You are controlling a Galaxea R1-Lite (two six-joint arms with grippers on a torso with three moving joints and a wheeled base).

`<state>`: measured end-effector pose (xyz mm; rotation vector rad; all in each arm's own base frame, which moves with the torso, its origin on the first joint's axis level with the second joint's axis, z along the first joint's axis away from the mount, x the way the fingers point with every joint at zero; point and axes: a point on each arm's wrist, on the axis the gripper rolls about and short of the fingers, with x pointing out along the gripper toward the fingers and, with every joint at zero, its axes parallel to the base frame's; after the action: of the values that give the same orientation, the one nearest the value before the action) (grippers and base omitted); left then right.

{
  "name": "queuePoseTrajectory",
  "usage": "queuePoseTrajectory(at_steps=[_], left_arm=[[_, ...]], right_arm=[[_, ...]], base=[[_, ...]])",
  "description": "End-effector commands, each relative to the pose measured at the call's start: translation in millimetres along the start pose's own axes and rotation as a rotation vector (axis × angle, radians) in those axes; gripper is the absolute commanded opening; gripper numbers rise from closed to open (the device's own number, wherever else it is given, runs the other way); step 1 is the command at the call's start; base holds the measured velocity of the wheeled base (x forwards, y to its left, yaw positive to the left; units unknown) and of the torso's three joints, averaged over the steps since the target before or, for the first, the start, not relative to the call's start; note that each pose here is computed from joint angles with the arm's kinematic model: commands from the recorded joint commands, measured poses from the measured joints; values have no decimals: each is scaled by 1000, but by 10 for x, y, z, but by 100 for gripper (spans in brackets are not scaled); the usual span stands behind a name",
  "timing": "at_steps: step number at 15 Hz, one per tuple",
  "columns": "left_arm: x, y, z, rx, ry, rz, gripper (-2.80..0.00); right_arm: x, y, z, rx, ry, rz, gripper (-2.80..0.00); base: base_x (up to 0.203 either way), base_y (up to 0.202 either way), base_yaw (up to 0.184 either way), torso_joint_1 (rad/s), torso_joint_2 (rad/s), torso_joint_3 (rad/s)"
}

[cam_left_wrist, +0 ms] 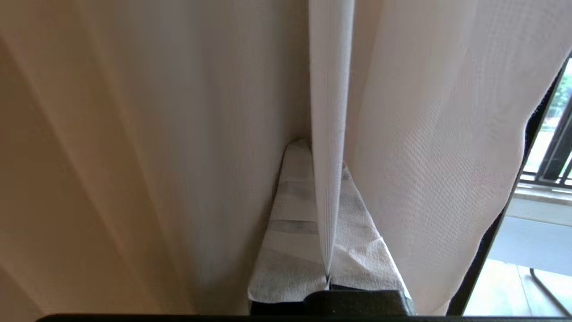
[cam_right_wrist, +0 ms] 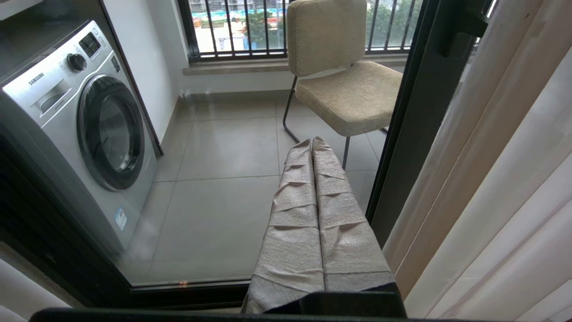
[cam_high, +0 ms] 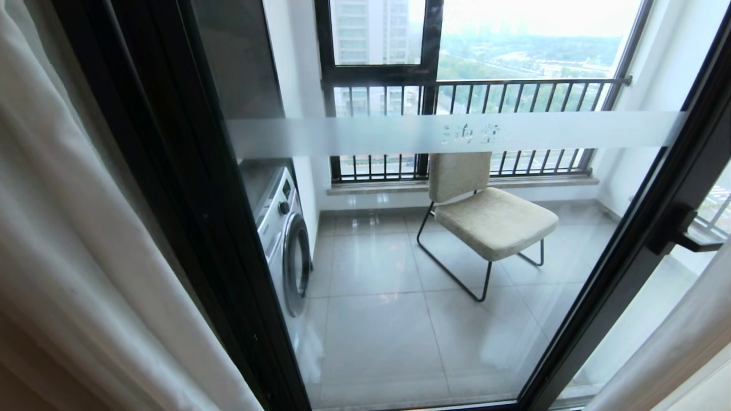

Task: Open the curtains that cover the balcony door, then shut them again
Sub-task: Pull the inner curtains open on both sides

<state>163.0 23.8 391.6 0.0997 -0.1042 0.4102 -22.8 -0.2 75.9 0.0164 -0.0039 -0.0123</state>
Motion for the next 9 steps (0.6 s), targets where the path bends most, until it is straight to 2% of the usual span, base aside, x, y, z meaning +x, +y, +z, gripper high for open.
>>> queuePoseTrajectory(at_steps=[1,6,9], left_arm=[[3,-1,-3,0,1,1,-280],[7,0,0,-3,0,4,-280],[24,70,-6,-1,1,37,-280]], right_arm=[[0,0,0,1,-1,0,-280],[0,0,0,1,-1,-1,-280],[0,0,0,1,-1,0,-280]], base=[[0,0,0,0,0,0],[0,0,0,0,0,0],[0,0,0,0,0,0]])
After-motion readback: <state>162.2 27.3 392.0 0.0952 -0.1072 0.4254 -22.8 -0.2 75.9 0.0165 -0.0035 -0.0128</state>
